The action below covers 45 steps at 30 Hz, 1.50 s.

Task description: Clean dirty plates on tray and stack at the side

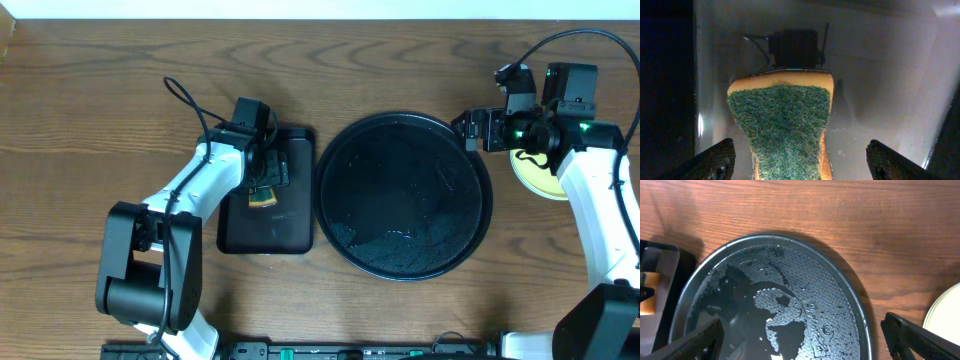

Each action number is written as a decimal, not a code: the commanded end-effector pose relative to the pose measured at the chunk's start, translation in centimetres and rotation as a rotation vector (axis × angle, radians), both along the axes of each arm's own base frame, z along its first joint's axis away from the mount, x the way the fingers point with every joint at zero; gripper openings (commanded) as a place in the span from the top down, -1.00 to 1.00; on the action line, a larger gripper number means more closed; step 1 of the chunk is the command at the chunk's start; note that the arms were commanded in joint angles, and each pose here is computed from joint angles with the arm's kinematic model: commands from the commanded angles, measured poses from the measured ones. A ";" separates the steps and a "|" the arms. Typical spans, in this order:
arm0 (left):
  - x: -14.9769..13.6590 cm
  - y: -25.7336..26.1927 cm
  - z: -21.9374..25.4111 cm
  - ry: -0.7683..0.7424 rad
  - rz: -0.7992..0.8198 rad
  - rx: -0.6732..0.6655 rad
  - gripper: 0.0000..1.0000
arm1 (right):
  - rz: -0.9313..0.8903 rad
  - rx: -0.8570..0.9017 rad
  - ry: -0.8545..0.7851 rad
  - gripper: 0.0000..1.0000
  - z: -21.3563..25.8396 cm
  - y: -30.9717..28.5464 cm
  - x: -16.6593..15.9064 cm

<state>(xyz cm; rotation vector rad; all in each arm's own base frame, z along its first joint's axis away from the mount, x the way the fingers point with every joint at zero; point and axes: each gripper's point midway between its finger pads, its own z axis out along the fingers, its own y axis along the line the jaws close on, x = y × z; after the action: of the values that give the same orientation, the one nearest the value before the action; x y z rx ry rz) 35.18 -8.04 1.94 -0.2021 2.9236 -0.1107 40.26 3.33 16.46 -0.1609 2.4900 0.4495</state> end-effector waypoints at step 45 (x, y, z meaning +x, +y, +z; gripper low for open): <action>-0.1 0.3 -0.1 0.000 0.000 0.016 -0.69 | 0.011 -0.361 -1.228 -0.98 18.1 0.3 -18.3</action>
<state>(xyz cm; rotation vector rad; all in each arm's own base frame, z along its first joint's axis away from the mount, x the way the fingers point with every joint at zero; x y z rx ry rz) 35.18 -8.04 1.94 -0.2022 2.9235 -0.1102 22.16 3.50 37.40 -0.4188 1.3393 -0.1070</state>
